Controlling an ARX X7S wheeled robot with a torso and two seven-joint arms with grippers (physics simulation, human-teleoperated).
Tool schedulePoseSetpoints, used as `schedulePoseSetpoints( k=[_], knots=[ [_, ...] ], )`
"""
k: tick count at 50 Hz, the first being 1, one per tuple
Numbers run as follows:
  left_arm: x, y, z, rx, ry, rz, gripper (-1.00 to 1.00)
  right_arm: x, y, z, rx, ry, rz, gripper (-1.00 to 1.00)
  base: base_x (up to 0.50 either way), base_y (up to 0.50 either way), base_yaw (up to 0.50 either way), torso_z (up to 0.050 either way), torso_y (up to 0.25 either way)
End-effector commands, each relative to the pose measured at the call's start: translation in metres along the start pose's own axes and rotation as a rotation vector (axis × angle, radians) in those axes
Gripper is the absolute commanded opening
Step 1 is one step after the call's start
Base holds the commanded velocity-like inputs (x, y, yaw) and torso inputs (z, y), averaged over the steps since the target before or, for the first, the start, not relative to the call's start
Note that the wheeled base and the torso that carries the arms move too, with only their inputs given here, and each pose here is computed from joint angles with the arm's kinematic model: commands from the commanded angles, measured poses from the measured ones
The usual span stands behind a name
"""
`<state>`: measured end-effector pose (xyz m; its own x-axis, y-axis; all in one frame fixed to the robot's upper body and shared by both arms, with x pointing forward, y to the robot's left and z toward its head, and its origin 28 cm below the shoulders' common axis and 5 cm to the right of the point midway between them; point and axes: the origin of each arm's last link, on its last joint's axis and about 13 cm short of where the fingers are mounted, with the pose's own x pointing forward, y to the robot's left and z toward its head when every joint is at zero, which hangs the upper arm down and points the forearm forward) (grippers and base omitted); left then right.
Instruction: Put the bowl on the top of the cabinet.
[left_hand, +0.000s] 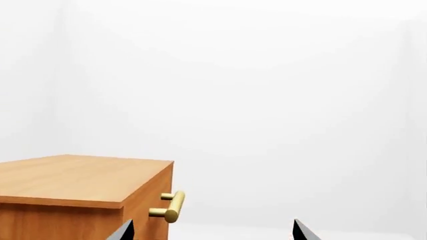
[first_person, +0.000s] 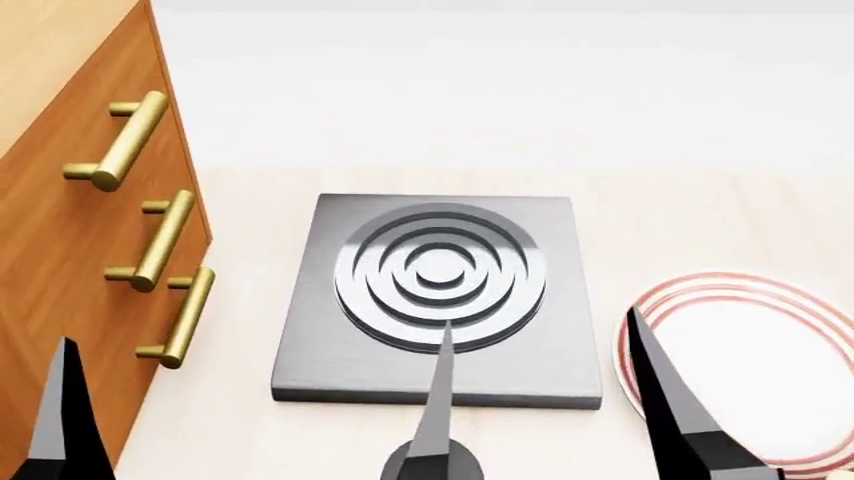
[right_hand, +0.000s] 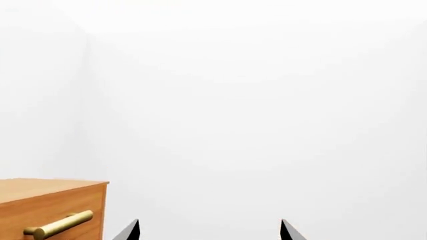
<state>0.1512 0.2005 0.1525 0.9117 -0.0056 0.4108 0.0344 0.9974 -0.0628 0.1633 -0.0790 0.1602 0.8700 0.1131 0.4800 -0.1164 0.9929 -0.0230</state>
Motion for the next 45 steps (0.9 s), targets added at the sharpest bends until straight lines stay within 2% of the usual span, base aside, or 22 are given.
schedulePoseSetpoints(
  k=[1, 26, 31, 34, 35, 37, 40, 44, 45],
  knots=[
    [0.002, 0.001, -0.001, 0.002, 0.014, -0.002, 1.00, 0.002, -0.002, -0.001, -0.023, -0.004, -0.003, 1.00, 0.00, 0.00, 0.00, 0.049, -0.143],
    [0.000, 0.000, -0.003, 0.017, 0.019, -0.019, 1.00, 0.002, -0.002, -0.001, -0.018, -0.004, -0.005, 1.00, 0.00, 0.00, 0.00, 0.035, -0.225],
    [0.002, -0.001, 0.001, -0.028, 0.034, -0.002, 1.00, 0.002, -0.001, -0.003, -0.018, 0.005, -0.001, 1.00, 0.00, 0.00, 0.00, 0.020, -0.126],
    [0.004, 0.000, 0.003, -0.099, 0.076, 0.001, 1.00, 0.003, 0.000, -0.003, -0.013, 0.007, 0.001, 1.00, 0.00, 0.00, 0.00, 0.000, 0.000],
    [0.004, 0.002, 0.002, -0.059, 0.114, 0.001, 1.00, 0.003, 0.001, -0.003, -0.010, 0.008, 0.006, 1.00, 0.00, 0.00, 0.00, 0.000, 0.000],
    [0.007, 0.005, 0.003, -0.112, 0.168, -0.019, 1.00, 0.003, 0.002, -0.001, -0.011, 0.004, 0.010, 1.00, 0.00, 0.00, 0.00, 0.000, 0.000],
    [0.012, 0.012, 0.002, -0.109, 0.229, -0.007, 1.00, 0.003, 0.002, 0.001, -0.012, -0.001, 0.009, 1.00, 0.00, 0.00, 0.00, 0.000, 0.000],
    [0.018, 0.019, 0.004, -0.141, 0.280, -0.023, 1.00, 0.003, 0.001, 0.001, -0.010, -0.001, 0.008, 1.00, 0.00, 0.00, 0.00, 0.000, 0.000],
    [0.019, 0.019, 0.005, -0.170, 0.293, -0.026, 1.00, 0.003, 0.001, 0.002, -0.009, -0.003, 0.008, 1.00, 0.00, 0.00, 0.00, 0.000, 0.000]
  ],
)
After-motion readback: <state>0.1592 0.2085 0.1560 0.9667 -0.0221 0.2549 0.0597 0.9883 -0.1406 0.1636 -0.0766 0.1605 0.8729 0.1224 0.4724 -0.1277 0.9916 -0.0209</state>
